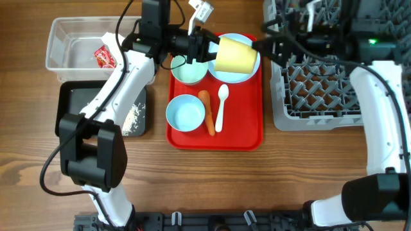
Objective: Sort waste into correct bins and load items into the dishwasher rack
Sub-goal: 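Lift the yellow cup and hand it to the right gripper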
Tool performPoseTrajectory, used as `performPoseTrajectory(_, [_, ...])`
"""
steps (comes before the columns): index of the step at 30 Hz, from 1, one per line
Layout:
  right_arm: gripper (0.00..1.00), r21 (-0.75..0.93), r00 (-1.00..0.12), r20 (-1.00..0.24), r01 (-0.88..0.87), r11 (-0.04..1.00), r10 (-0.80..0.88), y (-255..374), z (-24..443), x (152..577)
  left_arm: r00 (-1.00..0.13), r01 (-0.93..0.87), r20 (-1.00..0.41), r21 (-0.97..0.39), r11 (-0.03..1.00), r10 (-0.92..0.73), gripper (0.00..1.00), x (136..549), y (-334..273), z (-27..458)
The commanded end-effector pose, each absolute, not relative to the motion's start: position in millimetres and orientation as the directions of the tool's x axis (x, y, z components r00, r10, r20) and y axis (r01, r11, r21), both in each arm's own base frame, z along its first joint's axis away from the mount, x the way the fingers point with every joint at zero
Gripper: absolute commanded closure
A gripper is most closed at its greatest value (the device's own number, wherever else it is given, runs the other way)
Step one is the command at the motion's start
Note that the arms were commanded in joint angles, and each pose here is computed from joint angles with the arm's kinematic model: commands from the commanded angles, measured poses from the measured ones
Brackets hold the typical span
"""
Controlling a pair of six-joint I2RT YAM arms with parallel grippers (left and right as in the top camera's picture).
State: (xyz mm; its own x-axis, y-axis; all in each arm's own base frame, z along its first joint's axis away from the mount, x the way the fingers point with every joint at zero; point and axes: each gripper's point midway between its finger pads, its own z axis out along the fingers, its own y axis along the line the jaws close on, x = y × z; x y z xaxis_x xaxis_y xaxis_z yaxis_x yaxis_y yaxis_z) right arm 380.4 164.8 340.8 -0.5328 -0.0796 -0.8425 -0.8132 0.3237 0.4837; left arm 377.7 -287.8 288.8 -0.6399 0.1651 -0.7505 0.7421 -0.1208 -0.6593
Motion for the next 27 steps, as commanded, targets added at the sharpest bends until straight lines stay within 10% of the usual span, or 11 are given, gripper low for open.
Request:
performPoseTrajectory(1, [0.0, 0.473, -0.51, -0.855, -0.841, 0.262, -0.095, 176.7, 339.9, 374.4, -0.631, 0.753, -0.762, -0.646, -0.122, 0.143, 0.96, 380.1, -275.6, 309.1])
performPoseTrajectory(27, [0.07, 0.435, -0.438, -0.894, -0.899, 0.053, -0.095, 219.1, 329.7, 356.6, -0.644, 0.753, -0.757, -0.652, -0.082, 0.109, 0.96, 394.4, -272.5, 320.3])
